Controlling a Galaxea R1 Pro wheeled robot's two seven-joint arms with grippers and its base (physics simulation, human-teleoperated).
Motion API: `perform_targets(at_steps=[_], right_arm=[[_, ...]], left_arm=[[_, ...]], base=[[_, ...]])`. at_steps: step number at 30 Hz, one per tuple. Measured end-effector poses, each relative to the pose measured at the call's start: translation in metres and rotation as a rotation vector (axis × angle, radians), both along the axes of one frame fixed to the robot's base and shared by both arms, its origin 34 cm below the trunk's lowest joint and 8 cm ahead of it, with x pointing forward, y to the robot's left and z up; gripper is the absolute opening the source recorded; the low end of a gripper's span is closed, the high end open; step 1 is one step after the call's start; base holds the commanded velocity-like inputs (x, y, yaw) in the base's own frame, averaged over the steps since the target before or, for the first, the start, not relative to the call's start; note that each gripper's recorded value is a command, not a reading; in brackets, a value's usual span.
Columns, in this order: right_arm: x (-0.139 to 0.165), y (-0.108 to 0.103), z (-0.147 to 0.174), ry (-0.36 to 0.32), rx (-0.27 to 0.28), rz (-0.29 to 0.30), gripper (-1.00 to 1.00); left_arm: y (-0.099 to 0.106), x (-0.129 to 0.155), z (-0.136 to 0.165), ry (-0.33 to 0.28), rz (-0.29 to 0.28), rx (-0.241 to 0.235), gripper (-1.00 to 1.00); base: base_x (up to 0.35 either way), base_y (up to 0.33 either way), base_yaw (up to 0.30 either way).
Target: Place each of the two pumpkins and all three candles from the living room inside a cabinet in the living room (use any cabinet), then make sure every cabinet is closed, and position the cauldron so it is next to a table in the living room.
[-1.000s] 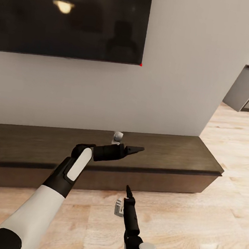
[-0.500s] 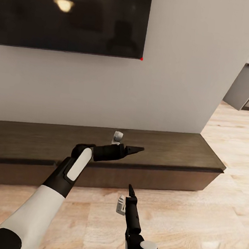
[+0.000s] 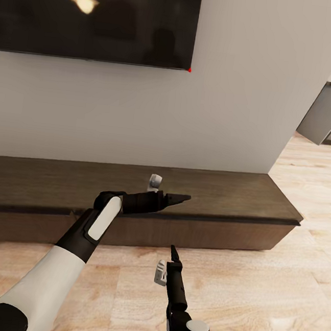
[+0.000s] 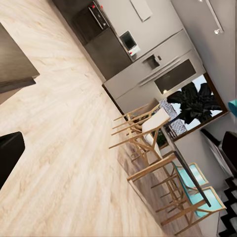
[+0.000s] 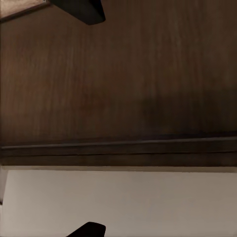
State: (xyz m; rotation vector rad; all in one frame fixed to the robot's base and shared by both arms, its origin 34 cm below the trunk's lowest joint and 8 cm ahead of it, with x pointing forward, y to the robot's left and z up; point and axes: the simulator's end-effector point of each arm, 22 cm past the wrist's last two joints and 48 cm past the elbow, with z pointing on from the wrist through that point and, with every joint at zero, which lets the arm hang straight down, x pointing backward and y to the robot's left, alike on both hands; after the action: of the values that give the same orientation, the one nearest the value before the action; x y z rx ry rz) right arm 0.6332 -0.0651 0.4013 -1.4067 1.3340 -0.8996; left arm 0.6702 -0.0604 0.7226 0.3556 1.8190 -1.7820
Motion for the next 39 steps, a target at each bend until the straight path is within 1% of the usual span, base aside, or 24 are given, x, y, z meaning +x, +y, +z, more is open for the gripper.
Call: perform_targets(at_steps=[8,19,26,39], right_arm=[[-0.006,0.001,-0.019,-0.001,-0.008,0.012,1.00],[-0.012,0.002,-0.043,-0.002,-0.008,0.013,1.00],[-0.012,0.002,-0.043,-0.002,-0.008,0.013,1.00],[-0.011,0.003,-0.041,-0.006,0.001,0.010,1.00]], left_arm=[[0.000,-0.005,-0.018,0.000,-0.001,-0.002,1.00],[-0.001,-0.012,-0.043,0.002,-0.002,-0.002,1.00],[0.001,-0.011,-0.046,0.009,0.002,0.000,1.00],[0.000,-0.011,-0.045,0.006,0.001,-0.002,1.00]], base=[[0.000,0.000,0.000],[0.000,0.000,0.000],[0.012,0.000,0.000],[0.295,0.000,0.000]])
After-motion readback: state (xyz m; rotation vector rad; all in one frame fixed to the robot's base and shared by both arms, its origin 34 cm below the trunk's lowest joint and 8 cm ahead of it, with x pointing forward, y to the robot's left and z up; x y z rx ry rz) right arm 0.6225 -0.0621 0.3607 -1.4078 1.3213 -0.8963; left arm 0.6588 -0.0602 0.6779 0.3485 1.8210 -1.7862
